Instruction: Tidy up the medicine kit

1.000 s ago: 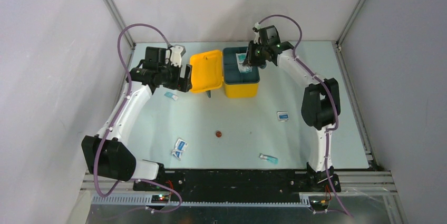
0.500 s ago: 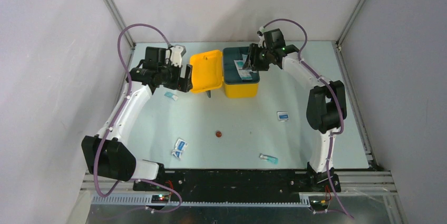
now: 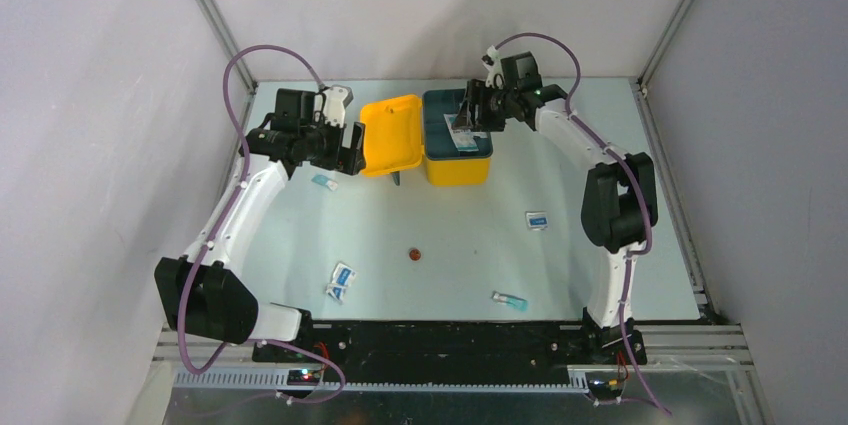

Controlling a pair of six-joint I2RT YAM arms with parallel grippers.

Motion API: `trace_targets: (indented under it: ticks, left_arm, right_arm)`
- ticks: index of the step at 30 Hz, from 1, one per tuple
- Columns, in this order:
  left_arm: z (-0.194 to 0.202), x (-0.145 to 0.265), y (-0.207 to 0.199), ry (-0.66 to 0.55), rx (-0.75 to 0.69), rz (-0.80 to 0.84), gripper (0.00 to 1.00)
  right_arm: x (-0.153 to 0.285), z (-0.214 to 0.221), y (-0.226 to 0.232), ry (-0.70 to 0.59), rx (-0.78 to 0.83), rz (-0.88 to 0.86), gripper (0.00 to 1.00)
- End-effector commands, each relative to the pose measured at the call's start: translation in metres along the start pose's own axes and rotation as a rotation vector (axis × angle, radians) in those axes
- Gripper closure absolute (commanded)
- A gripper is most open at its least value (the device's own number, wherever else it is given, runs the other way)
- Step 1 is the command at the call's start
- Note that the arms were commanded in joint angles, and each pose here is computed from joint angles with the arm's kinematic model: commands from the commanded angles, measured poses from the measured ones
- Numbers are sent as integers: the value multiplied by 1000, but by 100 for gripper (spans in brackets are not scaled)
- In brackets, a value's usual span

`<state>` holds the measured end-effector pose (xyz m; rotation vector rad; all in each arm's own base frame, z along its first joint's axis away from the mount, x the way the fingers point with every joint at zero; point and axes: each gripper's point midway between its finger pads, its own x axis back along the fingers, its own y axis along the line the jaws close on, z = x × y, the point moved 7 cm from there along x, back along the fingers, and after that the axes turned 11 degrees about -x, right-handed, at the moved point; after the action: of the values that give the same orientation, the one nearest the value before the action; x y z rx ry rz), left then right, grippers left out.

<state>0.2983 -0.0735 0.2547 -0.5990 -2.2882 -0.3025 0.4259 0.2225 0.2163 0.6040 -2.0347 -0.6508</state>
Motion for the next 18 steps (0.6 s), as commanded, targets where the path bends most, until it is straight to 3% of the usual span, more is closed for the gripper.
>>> trace_targets:
  ticks: [1, 8, 18]
  left_arm:
    - [-14, 7, 3, -62, -10, -9, 7]
    - [-14, 7, 3, -62, -10, -5, 7]
    - [-13, 6, 2, -58, -8, -1, 6]
  right_arm:
    - [-9, -5, 17, 4, 81, -83, 38]
    - [-25, 1, 6, 3, 76, 27, 41]
    - [-15, -7, -8, -120, -61, 264, 68]
